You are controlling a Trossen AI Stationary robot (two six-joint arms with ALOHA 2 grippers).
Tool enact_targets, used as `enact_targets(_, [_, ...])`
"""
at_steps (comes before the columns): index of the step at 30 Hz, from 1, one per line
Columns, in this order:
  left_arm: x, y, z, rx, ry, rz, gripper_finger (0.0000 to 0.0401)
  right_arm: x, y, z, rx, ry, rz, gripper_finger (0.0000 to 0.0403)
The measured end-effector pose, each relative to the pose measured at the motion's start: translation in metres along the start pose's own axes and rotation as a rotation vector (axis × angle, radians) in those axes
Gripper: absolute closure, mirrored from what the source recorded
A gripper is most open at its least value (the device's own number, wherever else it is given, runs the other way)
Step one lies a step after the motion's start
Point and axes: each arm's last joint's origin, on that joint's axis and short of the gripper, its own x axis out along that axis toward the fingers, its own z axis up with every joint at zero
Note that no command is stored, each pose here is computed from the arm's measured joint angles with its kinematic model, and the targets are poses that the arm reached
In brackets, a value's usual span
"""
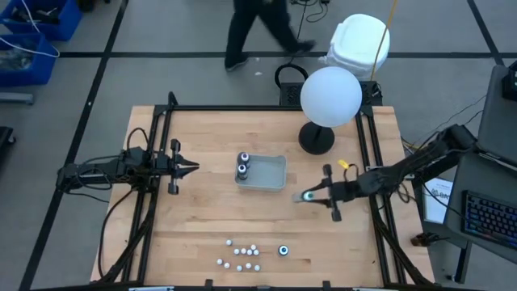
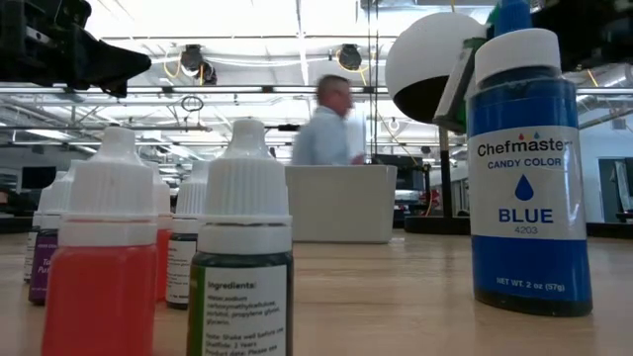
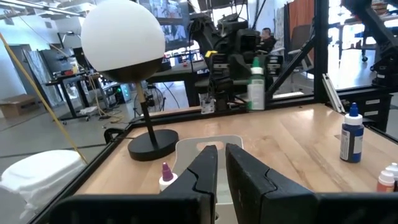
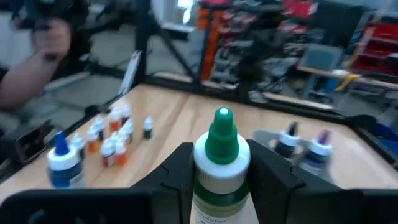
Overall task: Pick & Place food coloring
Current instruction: Put the large green food coloring bottle into the gray bin
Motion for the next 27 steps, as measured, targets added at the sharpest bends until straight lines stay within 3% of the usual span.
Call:
enact_targets(11, [0.000, 0.000, 0.000, 0.004, -0.001, 0.001, 0.0359, -0.034, -0.012, -0.012, 0.063, -0.145, -0.100, 0.0296])
enact_targets(27, [0.000, 0.000, 0.000, 0.026, 0.001, 0.003, 0.0359, -0.043, -0.015, -0.015, 0.053, -0.175, -0.159, 0.0296])
